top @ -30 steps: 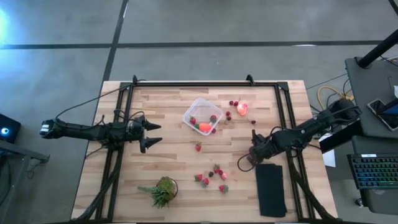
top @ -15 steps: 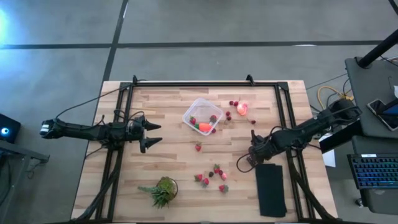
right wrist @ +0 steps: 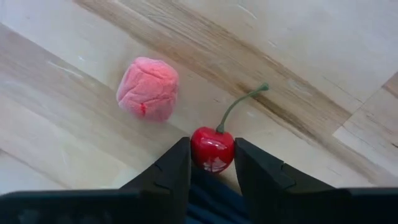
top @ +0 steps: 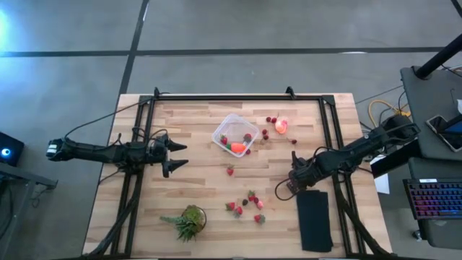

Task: Pick and placing Produce into tupperware
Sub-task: Put the red cherry into the transparent bin

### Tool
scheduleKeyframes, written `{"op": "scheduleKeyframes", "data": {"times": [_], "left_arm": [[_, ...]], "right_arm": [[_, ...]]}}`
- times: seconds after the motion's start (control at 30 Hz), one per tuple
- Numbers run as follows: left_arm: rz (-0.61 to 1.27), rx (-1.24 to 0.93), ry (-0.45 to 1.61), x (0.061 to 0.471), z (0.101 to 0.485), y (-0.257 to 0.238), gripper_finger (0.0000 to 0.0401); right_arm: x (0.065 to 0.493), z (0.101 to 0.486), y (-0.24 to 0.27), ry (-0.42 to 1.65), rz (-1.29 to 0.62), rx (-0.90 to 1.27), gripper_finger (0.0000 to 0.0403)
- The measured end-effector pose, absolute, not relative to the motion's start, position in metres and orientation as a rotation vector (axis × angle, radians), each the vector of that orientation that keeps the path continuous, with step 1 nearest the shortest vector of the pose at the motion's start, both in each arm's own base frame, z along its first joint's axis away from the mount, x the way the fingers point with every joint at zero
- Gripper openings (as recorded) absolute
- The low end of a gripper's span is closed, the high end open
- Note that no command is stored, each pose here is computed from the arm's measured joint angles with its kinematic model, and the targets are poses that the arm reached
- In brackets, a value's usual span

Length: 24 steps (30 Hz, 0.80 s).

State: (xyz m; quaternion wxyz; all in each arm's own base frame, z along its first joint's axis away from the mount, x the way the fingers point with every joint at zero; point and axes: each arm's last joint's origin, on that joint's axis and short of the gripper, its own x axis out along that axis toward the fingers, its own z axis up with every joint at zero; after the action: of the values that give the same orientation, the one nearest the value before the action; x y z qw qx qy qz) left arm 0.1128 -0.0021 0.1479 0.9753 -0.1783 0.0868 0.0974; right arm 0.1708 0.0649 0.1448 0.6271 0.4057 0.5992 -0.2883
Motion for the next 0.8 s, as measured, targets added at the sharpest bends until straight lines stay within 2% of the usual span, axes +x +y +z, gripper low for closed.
{"op": "scheduleKeyframes", "data": {"times": [0.27, 0.6, 0.8], "left_arm": [[0.197, -0.360, 0.175, 0.1127, 0.1479, -0.0020, 0.0338], [0.196, -0.360, 0.176, 0.1127, 0.1478, -0.0021, 0.0338], [0.196, -0.359, 0.176, 0.1128, 0.1478, -0.0021, 0.0338]], "right_arm": [[0.1684, 0.1421, 0.0638, 1.377, -0.676, 0.919, 0.0135], [0.1680, 0.1415, 0.0637, 1.378, -0.675, 0.919, 0.0100], [0.1732, 0.1474, 0.0654, 1.354, -0.658, 0.930, 0.0098]]}}
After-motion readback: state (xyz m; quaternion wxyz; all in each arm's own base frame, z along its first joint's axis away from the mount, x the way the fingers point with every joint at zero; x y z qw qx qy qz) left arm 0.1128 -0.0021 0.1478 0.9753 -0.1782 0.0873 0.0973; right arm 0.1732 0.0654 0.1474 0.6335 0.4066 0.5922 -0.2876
